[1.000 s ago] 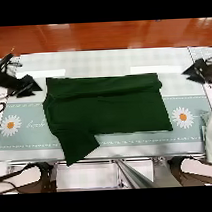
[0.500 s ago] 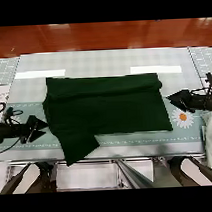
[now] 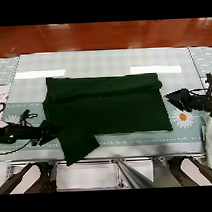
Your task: Fold the shirts.
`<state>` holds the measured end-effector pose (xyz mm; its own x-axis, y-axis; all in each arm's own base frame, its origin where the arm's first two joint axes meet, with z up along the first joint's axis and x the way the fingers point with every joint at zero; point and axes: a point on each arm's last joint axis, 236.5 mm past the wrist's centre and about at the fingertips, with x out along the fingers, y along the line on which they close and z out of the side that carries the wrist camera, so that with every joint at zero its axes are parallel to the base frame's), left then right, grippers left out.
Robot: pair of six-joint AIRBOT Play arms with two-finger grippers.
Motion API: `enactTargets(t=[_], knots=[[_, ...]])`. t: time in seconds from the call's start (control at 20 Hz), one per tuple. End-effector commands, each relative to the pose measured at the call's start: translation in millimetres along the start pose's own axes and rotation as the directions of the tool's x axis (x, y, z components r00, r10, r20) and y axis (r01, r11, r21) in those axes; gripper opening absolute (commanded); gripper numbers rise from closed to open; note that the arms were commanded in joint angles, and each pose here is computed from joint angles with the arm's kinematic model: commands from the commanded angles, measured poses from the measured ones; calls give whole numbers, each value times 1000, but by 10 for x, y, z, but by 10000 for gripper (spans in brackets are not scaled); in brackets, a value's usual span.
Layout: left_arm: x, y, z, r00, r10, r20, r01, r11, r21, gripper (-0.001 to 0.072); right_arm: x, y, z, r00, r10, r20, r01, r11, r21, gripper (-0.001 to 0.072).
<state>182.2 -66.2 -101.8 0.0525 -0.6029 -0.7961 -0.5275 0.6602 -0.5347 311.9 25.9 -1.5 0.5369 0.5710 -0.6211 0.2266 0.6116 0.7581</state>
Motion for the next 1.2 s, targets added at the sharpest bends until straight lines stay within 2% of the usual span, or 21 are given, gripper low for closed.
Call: enactTargets(t=[0.0, 0.05, 0.1, 0.15, 0.25, 0.3, 0.45, 0.5, 0.7, 0.9, 1.05, 1.15], knots=[[288, -164, 0, 1000, 2, -25, -1, 998, 64, 502, 0, 20, 28, 1000, 10, 13, -10, 1000, 2, 414], [340, -210, 19, 1000, -2, -17, 3, 997, 72, 501, -1, 19, 29, 1000, 10, 14, -10, 1000, 2, 414], [351, -230, 52, 1000, 2, -3, -2, 996, 85, 406, -4, 18, 31, 1000, 9, 14, -9, 1000, 1, 413], [335, -253, 69, 1000, 0, 2, 0, 995, 95, 11, -33, -1, 48, 1000, 8, 19, -8, 1000, 6, 413], [264, -344, 38, 1000, -14, -19, 17, 986, 165, 16, -169, -184, 126, 998, -26, 50, 23, 999, 45, 414], [231, -388, 27, 999, -20, -27, 25, 983, 179, 16, -276, -405, 135, 995, -86, 57, 81, 993, 81, 414], [159, -463, 52, 999, -32, -5, 32, 978, 205, 16, -537, -1161, -278, 930, -354, -100, 368, 903, 224, 414], [152, -469, 51, 999, -33, -3, 33, 978, 205, 16, -553, -1221, -444, 914, -370, -166, 400, 888, 227, 414], [150, -473, 36, 999, -34, -9, 35, 978, 205, 16, -509, -1254, -760, 890, -322, -322, 410, 874, 262, 414], [150, -480, 36, 999, -37, -9, 38, 978, 204, 16, -378, -1339, -874, 879, -262, -399, 398, 864, 309, 413], [150, -479, 38, 999, -37, -8, 38, 978, 204, 17, -229, -1239, -849, 898, -183, -401, 326, 888, 324, 414], [151, -479, 39, 999, -37, -7, 38, 978, 204, 17, -119, -1196, -956, 871, -179, -458, 330, 903, 275, 414]])
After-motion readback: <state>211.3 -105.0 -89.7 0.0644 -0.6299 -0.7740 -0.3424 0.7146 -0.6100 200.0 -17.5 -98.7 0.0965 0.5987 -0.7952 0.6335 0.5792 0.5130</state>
